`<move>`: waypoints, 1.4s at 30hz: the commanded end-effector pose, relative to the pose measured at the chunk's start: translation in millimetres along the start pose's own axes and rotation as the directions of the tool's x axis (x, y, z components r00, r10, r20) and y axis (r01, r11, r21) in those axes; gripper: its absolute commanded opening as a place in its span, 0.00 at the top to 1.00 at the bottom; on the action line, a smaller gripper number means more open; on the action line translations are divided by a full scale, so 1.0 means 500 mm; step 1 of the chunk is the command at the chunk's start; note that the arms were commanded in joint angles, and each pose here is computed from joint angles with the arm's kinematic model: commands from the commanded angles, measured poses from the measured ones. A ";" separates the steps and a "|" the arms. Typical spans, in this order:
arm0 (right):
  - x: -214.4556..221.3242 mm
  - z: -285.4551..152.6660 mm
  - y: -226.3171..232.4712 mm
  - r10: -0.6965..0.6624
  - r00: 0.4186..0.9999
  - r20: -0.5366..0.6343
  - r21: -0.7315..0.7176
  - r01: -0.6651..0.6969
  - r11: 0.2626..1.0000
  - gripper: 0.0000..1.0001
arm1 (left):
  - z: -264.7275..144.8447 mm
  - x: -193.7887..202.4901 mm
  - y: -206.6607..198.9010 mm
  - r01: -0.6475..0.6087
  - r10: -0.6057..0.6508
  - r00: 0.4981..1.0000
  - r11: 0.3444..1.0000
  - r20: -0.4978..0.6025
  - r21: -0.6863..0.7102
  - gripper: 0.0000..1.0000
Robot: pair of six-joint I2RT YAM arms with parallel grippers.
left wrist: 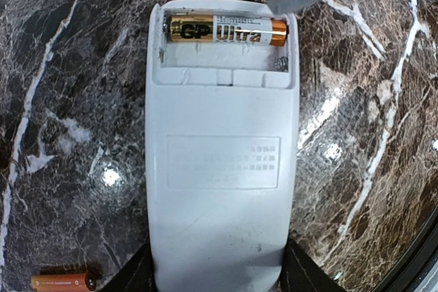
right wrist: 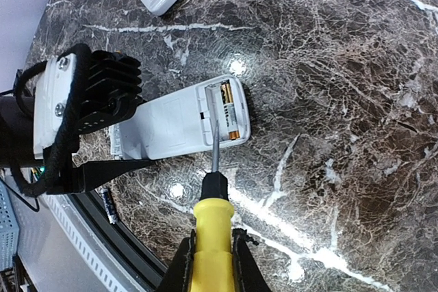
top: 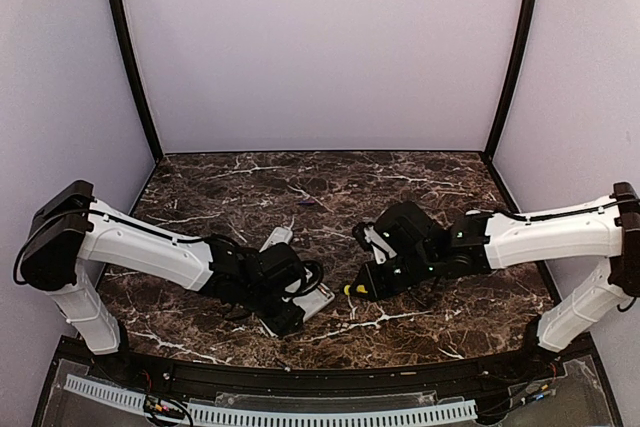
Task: Unload the batteries from the remote control
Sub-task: Remove the battery from the remote control without the battery cover.
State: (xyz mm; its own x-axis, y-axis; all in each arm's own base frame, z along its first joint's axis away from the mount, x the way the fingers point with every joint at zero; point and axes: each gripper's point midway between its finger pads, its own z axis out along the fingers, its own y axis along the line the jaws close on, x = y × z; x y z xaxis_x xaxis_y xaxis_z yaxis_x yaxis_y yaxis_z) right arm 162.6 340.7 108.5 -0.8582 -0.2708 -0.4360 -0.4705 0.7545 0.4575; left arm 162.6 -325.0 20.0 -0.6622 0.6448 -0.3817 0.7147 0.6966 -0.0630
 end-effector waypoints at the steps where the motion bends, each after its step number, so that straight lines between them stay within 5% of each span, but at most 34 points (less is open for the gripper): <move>1: -0.002 0.015 0.009 -0.066 0.998 -0.014 0.034 0.067 0.997 1.00 | 0.003 0.015 0.009 -0.026 0.025 0.999 0.999 -0.038 -0.034 0.51; 42: 0.000 0.058 -0.025 -0.201 0.974 -0.107 0.182 0.218 0.959 1.00 | -0.001 0.005 0.013 -0.050 0.048 0.998 0.997 -0.030 -0.053 0.55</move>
State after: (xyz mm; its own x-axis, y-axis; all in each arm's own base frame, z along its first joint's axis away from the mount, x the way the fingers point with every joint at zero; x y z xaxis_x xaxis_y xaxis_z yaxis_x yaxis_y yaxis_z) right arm 176.9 352.1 90.4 -0.7729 -0.4385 -0.4586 -0.5871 0.7683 0.2549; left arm 165.1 -324.6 21.2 -0.6442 0.6634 -0.3808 0.7272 0.6854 -0.0362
